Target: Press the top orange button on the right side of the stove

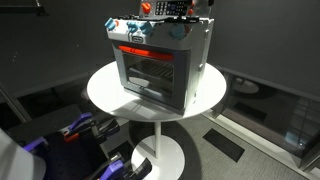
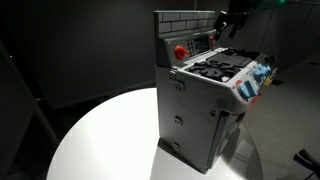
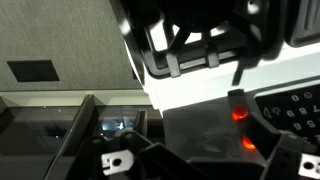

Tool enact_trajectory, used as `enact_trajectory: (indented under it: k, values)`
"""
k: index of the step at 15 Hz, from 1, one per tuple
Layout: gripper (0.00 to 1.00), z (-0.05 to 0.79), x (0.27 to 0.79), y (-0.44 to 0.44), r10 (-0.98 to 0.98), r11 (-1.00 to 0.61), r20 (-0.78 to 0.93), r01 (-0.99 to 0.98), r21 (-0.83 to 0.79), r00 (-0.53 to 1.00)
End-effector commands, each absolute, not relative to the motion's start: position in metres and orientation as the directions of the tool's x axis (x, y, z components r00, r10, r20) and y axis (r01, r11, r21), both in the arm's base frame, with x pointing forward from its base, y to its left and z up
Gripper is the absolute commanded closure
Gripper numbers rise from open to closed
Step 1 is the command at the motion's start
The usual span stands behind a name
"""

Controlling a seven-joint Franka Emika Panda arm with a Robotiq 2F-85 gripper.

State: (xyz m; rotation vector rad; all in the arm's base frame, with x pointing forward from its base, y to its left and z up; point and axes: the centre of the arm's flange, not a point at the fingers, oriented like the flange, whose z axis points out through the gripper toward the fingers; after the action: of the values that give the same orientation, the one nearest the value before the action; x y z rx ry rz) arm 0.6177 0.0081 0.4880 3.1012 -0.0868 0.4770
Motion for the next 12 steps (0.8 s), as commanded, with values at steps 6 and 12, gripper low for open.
enact_trajectory:
  k: [6,12]
  values:
    - [0.00,0.494,0.650,0.016,-0.057,-0.998,0.303,-0.061,0.003,0.951]
    - [0.00,0.497,0.647,0.011,-0.064,-0.998,0.273,-0.069,0.007,0.960]
